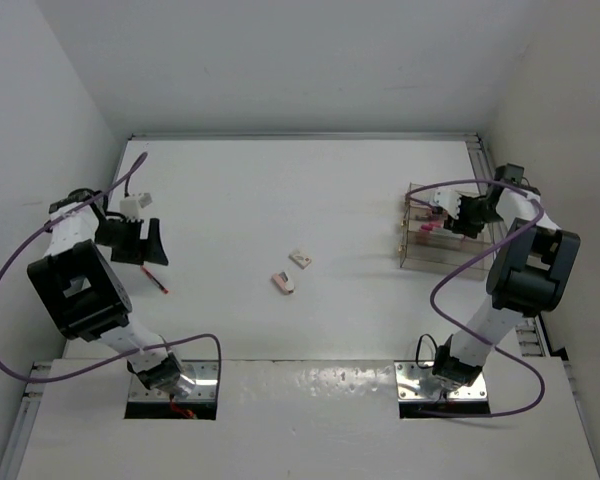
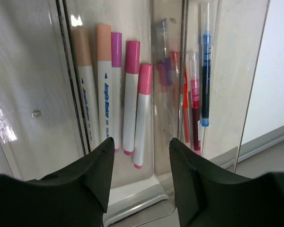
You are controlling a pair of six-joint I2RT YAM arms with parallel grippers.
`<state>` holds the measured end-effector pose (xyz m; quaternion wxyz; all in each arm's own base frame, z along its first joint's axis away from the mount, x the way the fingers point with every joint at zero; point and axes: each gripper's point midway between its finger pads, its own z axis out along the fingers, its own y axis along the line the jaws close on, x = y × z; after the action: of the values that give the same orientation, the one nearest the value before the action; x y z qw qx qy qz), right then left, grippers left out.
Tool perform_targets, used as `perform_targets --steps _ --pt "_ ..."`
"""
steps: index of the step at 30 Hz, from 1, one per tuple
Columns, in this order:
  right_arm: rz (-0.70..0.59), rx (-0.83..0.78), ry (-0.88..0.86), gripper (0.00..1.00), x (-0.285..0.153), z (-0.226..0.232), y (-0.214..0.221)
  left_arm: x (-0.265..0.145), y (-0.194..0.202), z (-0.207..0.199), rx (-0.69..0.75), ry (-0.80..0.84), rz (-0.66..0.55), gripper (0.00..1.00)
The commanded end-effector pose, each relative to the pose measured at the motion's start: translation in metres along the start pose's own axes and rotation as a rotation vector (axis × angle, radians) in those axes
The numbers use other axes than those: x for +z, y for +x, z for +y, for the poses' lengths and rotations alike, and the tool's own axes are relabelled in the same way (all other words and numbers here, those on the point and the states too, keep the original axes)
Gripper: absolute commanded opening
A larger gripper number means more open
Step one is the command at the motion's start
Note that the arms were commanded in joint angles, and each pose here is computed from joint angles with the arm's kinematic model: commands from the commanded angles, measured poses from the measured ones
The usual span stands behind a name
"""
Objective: Sort the stationery into containers
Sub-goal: Place the stationery into the container, then grab a piece of stationery with the left arm
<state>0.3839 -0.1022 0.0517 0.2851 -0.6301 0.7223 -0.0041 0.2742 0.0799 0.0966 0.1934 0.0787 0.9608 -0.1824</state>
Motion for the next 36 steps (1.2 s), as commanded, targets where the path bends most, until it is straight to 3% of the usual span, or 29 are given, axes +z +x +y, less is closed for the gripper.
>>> perform_targets --steps 1,6,13,24,31,36 --pt "-0.056 0.033 0.1 0.5 -0.022 -0.027 -0.022 -0.002 0.009 0.016 -0.156 -0.083 -0.018 0.86" --pt "-0.121 0.103 0.134 0.51 -0.034 -0.03 -0.043 0.006 0.02 0.036 -0.299 -0.159 0.007 0.76" --pt "-0.252 0.191 0.136 0.51 -0.053 -0.014 -0.083 0.039 0.014 0.047 -0.455 -0.098 0.028 0.66" --pt "-0.379 0.198 0.134 0.51 -0.083 0.004 -0.135 0.073 0.032 0.066 -0.551 -0.173 0.12 0.48" --pt "-0.456 0.223 0.109 0.51 -0.096 0.011 -0.167 0.094 0.046 0.065 -0.555 -0.179 0.208 0.24" --pt "-0.518 0.304 0.062 0.51 -0.102 0.021 -0.19 0.104 0.028 0.038 -0.487 -0.022 0.163 0.0"
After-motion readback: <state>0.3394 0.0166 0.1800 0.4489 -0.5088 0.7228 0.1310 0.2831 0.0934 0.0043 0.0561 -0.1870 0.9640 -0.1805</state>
